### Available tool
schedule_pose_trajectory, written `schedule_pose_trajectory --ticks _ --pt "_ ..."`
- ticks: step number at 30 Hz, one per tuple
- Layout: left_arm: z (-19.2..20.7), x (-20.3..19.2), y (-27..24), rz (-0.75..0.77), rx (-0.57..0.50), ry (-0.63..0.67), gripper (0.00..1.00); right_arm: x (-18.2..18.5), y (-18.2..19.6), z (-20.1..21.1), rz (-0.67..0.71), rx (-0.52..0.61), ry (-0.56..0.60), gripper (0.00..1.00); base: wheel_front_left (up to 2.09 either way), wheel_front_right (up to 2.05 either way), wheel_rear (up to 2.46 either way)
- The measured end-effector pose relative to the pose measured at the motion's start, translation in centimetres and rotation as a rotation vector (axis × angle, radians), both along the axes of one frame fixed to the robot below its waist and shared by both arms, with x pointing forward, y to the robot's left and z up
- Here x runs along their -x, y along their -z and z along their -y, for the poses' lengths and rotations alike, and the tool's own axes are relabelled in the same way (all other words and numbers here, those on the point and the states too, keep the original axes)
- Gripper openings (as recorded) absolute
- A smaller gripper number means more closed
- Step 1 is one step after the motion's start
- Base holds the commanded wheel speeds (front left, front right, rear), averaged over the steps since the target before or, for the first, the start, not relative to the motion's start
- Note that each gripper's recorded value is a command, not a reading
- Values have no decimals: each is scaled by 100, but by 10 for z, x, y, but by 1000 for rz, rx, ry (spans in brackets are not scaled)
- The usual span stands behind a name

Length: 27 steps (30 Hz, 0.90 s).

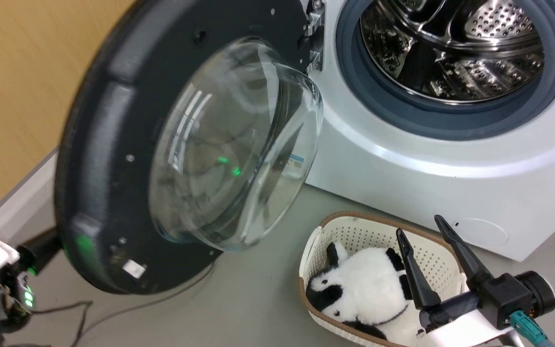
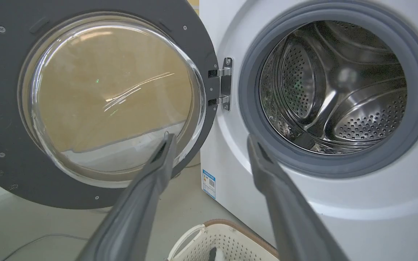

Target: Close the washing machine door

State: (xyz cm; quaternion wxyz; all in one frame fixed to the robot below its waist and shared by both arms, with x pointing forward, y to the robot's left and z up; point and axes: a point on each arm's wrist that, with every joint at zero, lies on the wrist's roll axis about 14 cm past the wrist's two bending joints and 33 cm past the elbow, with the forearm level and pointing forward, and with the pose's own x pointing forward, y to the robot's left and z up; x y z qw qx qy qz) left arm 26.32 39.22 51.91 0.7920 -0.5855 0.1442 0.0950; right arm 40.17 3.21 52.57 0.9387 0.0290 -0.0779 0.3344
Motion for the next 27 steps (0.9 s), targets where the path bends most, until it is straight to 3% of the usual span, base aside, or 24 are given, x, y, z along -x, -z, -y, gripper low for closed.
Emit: schedule_pose_trajectory --ticks 14,27 --pt "82 6 -6 47 50 239 0 5 -20 30 37 -20 86 100 0 0 0" --pt "191 -22 4 92 142 527 0 6 -10 103 22 29 297 100 0 0 0"
